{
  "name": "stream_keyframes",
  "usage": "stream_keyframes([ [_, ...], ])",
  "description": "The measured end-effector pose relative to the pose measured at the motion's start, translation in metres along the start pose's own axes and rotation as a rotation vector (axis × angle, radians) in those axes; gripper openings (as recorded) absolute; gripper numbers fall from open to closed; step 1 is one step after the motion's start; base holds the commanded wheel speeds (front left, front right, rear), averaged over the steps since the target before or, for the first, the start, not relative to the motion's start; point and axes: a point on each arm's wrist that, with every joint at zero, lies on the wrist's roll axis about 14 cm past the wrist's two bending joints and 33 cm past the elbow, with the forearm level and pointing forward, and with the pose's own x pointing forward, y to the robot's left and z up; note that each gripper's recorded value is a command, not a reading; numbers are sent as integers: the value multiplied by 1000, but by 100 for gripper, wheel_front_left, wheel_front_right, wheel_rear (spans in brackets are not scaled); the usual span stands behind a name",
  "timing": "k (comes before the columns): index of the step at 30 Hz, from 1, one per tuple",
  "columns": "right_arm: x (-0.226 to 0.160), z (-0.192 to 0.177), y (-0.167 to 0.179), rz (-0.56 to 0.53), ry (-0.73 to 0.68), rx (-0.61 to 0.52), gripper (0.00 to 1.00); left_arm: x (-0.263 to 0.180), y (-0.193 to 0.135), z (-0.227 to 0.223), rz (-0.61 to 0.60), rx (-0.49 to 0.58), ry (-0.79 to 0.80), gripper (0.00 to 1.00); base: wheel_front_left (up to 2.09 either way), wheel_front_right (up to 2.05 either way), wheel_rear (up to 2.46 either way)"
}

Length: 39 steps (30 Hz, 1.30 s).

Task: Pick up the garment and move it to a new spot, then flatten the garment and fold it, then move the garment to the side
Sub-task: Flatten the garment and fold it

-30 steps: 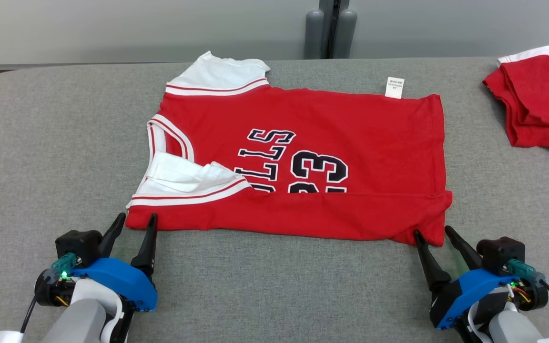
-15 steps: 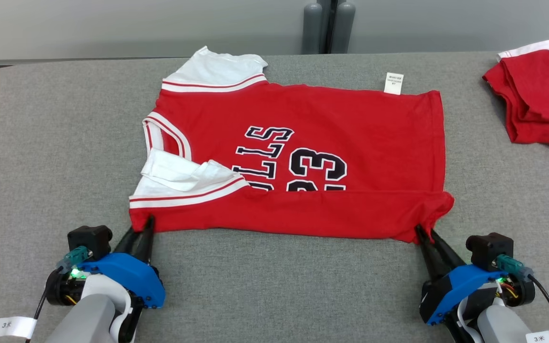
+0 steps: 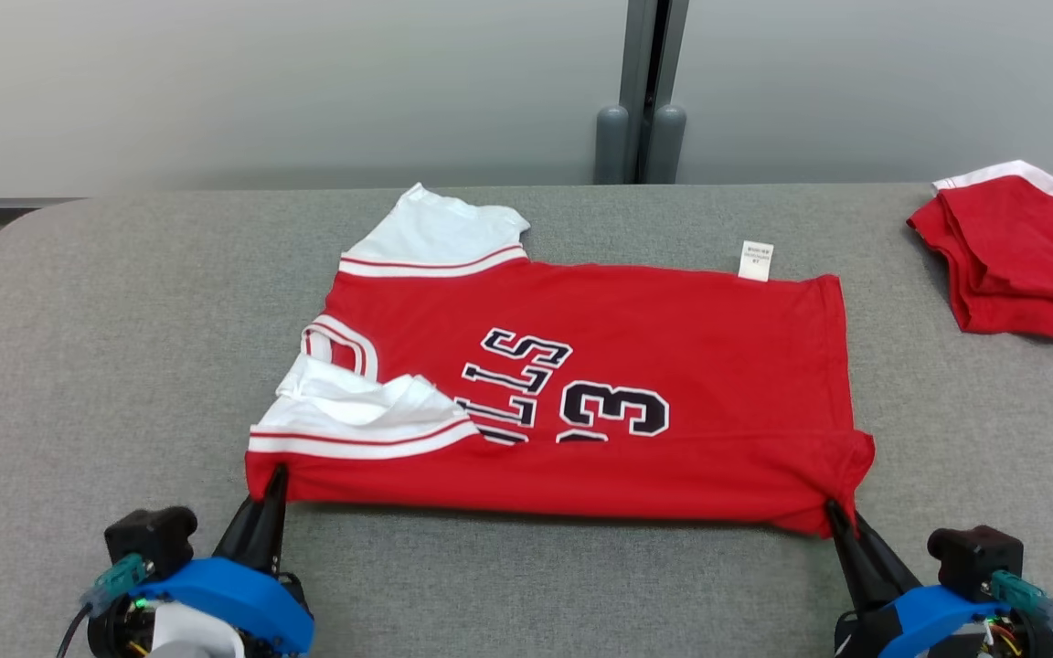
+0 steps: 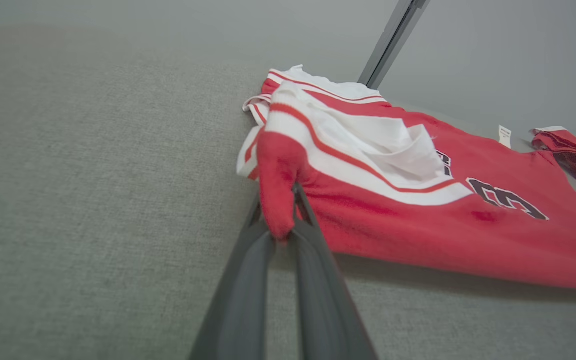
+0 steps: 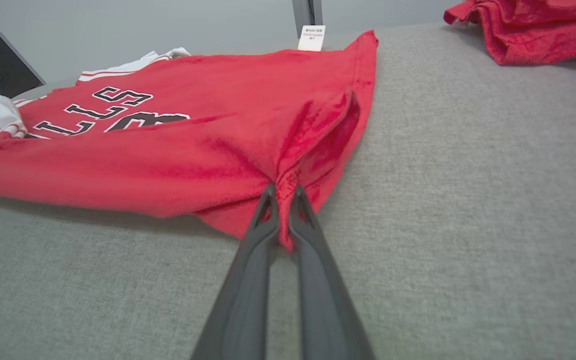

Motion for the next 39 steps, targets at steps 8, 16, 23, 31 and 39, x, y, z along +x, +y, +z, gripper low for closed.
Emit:
stream_keyframes([
  [8,-28,-3,11,35,17,-4,0,-49,10,-19,67,-15,-12,0,0,0,0],
  [16,-51,-14,11,35,91,-3,0,-81,6,-41,106,-60,5,0,0,0,0],
  [23,-55,-19,14,25,124,19,100,-85,5,-49,115,-34,33,100,0,0,0],
  [31,-45,25,-8,-51,-59,8,100,-57,-3,11,74,22,-139,100,0,0,0],
  [39,-35,84,-6,-59,-306,-45,100,-47,-19,77,53,127,-346,100,0,0,0],
])
